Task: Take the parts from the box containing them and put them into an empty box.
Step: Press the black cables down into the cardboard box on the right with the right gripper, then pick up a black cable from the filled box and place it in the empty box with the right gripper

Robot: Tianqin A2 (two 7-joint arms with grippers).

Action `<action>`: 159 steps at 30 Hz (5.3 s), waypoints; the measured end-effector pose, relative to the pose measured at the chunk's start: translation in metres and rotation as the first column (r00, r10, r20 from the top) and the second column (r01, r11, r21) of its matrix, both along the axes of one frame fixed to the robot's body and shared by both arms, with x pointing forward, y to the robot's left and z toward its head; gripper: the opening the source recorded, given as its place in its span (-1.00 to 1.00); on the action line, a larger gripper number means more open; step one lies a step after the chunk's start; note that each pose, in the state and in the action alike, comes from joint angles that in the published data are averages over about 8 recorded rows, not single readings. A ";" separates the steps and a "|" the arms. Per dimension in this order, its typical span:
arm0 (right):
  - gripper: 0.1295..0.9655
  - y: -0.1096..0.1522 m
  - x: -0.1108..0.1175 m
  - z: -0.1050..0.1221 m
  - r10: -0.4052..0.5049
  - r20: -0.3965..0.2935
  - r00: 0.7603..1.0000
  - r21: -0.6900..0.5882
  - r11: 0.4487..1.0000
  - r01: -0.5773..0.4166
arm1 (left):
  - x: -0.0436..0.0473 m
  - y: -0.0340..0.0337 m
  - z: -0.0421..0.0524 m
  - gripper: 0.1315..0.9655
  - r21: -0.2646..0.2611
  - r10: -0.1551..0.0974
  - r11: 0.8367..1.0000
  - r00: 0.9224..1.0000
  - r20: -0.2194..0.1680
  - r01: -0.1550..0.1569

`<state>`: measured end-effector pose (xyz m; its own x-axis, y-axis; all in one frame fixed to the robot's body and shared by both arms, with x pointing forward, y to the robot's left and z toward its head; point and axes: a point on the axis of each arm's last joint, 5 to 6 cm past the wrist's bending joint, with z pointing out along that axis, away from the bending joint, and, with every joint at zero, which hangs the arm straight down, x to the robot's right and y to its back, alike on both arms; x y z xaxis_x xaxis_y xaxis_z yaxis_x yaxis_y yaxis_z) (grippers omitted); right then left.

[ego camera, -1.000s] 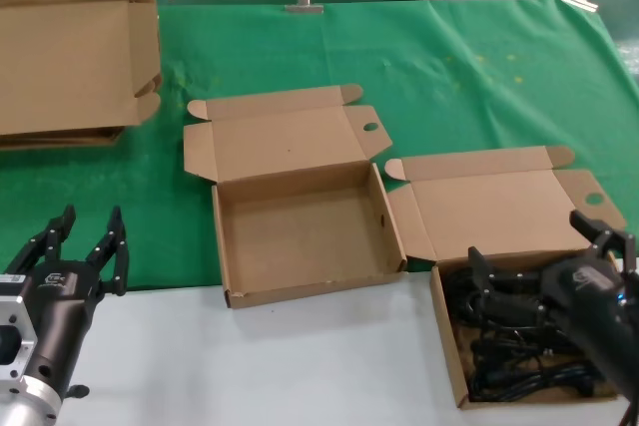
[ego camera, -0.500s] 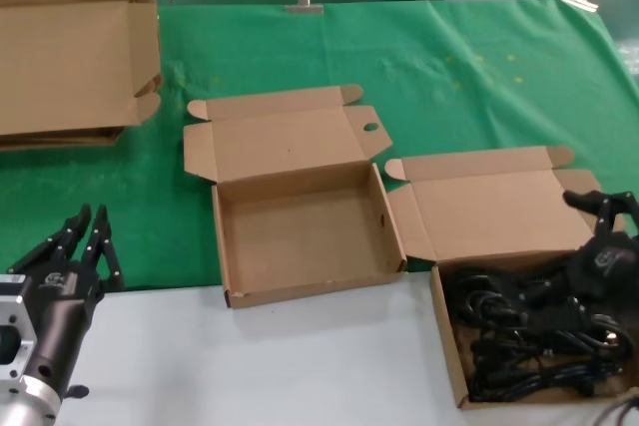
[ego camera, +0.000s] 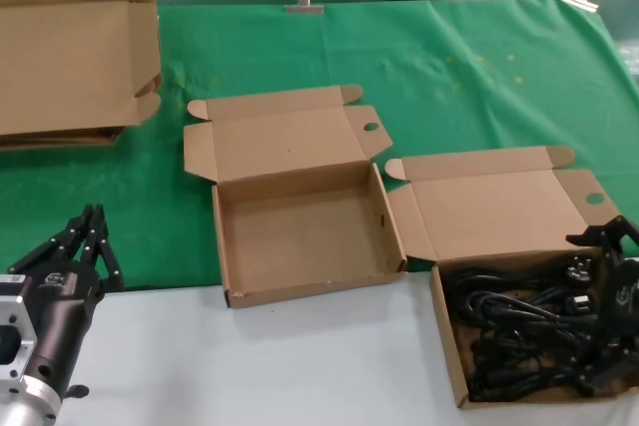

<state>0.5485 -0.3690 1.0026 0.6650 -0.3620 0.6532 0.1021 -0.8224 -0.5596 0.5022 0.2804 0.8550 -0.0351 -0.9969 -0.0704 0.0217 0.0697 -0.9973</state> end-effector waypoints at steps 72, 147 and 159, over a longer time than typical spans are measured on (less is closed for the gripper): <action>-0.54 -0.006 0.076 -0.009 0.056 -0.089 0.994 -0.273 0.959 -0.078 | 0.0000 0.0000 0.0000 -0.90 0.000 0.000 1.000 1.000 0.000 0.000; -0.75 0.243 0.195 -0.050 0.255 0.234 0.938 -0.325 0.930 -0.172 | 0.0000 0.0000 0.0000 -0.90 0.000 0.000 1.000 1.000 0.000 0.000; -0.56 0.239 0.190 -0.051 0.252 0.224 0.942 -0.318 0.932 -0.174 | 0.0000 0.0000 0.0000 -0.90 0.000 0.000 1.000 1.000 0.000 0.000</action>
<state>0.7390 -0.1303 0.9518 0.5005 0.0006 0.8657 0.4004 -0.8868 -0.2309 0.5022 0.2804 0.8550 -0.0351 -0.9969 -0.0704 0.0217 0.0696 -0.9973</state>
